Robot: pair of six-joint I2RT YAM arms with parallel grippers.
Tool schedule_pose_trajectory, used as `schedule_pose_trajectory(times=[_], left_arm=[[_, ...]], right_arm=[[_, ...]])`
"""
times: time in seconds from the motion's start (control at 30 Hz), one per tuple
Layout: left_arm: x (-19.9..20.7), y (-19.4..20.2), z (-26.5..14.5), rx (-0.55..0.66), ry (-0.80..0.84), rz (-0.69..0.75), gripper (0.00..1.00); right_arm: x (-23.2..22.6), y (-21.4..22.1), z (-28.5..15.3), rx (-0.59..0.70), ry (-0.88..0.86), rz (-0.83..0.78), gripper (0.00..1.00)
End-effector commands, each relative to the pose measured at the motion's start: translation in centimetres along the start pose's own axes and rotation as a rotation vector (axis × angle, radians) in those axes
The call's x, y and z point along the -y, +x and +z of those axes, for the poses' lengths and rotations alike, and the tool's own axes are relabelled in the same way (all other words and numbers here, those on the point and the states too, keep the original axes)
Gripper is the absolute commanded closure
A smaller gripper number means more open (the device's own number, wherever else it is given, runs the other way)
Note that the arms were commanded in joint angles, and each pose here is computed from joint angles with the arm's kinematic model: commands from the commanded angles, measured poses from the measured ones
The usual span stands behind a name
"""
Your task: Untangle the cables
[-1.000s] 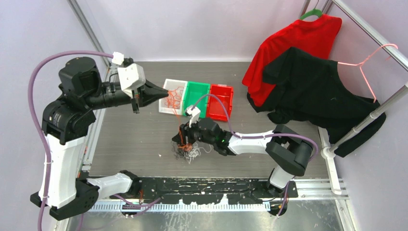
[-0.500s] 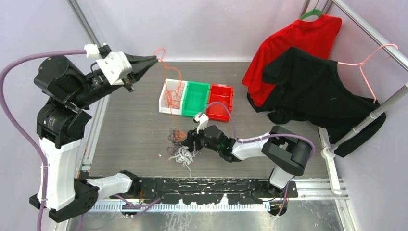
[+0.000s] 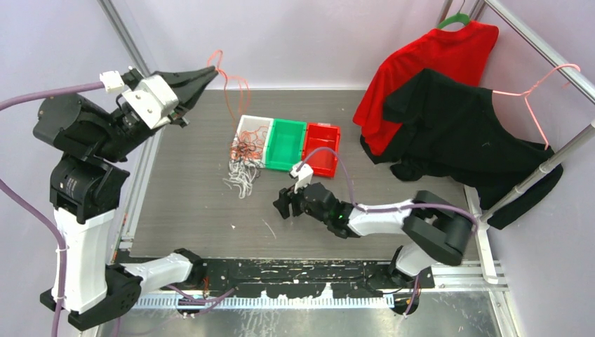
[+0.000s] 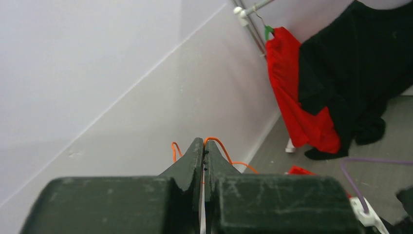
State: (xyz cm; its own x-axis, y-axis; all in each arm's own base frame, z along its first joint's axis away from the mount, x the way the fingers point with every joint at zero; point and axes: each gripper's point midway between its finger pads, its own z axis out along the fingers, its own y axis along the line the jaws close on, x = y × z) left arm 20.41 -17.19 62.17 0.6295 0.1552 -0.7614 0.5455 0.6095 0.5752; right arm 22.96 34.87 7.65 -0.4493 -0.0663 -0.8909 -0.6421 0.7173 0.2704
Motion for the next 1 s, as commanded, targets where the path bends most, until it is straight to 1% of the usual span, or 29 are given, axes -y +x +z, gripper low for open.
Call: schedule_pose_trajectory(times=[0.0, 0.13, 0.23, 0.43, 0.5, 0.63, 0.83, 0.97], left_arm=[[2.5, -0.5, -0.8, 0.039, 0.095, -0.042, 1.0], [3.5, 0.5, -0.9, 0.019, 0.126, -0.072, 1.0], [4.2, 1.9, -0.8, -0.014, 0.142, -0.085, 1.0], [5.5, 4.2, -0.9, -0.067, 0.17, -0.111, 1.0], [5.6, 4.4, -1.0, -0.071, 0.172, -0.115, 1.0], [5.7, 4.0, -1.1, -0.065, 0.177, -0.122, 1.0], [5.9, 2.9, -1.3, -0.038, 0.196, -0.139, 1.0], [6.0, 2.3, -1.2, -0.024, 0.207, -0.171, 1.0]], right_arm=[[-2.7, -10.2, -2.7, 0.217, -0.052, -0.066, 0.28], [-5.8, -15.7, -5.2, 0.293, -0.161, -0.106, 0.26], [-7.9, -18.9, -6.7, 0.344, -0.238, -0.115, 0.25], [-11.3, -23.1, -8.2, 0.421, -0.368, -0.094, 0.25], [-11.9, -23.8, -8.1, 0.431, -0.384, -0.092, 0.25], [-11.6, -24.1, -6.8, 0.425, -0.344, -0.088, 0.29], [-11.6, -23.2, -5.2, 0.403, -0.34, -0.074, 0.44], [-12.2, -22.8, -4.3, 0.391, -0.368, -0.054, 0.51]])
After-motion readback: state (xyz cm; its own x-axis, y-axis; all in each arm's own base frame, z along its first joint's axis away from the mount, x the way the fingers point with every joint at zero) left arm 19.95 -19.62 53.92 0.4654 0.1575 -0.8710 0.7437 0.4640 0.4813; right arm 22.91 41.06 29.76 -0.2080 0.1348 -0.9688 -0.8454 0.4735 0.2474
